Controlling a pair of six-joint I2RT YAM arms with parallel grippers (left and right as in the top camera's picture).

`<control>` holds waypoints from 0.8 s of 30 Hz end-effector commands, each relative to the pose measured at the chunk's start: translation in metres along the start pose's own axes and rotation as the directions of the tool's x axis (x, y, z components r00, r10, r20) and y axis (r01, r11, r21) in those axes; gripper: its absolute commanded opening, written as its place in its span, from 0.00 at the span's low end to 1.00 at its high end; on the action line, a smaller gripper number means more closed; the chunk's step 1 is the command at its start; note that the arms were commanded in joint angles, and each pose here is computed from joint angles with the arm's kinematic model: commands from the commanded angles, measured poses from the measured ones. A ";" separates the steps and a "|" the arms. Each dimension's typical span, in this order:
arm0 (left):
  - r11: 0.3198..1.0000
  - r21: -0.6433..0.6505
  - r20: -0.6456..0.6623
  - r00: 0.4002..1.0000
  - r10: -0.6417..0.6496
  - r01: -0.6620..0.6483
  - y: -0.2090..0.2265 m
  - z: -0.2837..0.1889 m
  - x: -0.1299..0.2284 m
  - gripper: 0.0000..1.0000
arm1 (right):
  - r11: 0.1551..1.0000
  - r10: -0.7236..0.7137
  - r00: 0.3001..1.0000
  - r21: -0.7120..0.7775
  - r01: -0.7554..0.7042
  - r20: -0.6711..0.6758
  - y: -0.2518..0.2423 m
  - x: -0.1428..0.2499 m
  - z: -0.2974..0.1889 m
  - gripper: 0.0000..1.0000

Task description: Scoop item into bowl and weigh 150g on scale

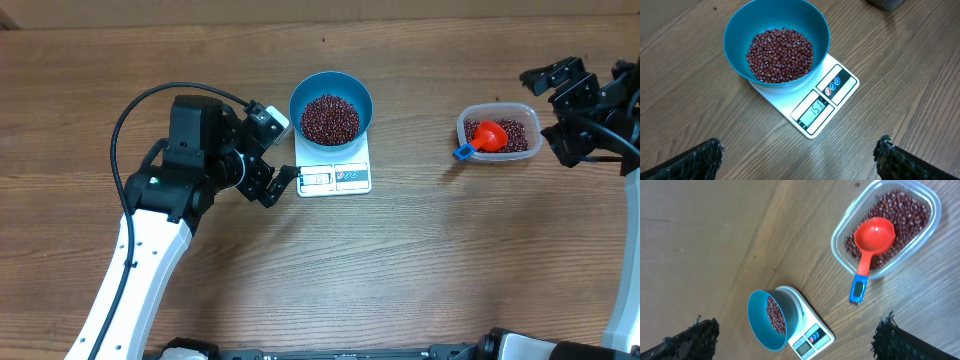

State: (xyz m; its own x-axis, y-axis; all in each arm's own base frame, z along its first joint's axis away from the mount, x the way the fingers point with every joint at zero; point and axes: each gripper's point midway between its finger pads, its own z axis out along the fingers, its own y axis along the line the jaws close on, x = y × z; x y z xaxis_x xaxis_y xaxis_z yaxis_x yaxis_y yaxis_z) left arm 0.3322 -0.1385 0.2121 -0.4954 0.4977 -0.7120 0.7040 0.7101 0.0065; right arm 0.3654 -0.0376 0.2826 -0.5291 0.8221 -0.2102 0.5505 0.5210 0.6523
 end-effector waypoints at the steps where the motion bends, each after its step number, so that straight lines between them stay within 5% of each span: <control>1: 1.000 -0.005 0.002 1.000 -0.013 0.013 0.003 -0.001 0.000 0.99 | 0.999 -0.038 0.998 -0.015 0.038 0.056 0.008 -0.012 -0.006 1.00; 24: 1.000 -0.005 0.003 1.000 -0.013 0.013 0.003 -0.001 0.000 1.00 | 0.991 0.071 0.995 0.117 -0.063 -0.066 -0.029 -0.009 0.045 0.84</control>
State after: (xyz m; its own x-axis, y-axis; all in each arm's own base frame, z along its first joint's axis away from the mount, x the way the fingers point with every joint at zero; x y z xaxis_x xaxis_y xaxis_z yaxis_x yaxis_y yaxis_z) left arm 0.3322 -0.1385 0.2121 -0.4954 0.4977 -0.7120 0.7040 0.7101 0.0065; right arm 0.3837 -0.0467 0.2344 -0.5233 0.8457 -0.1046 0.6540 0.4773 0.5869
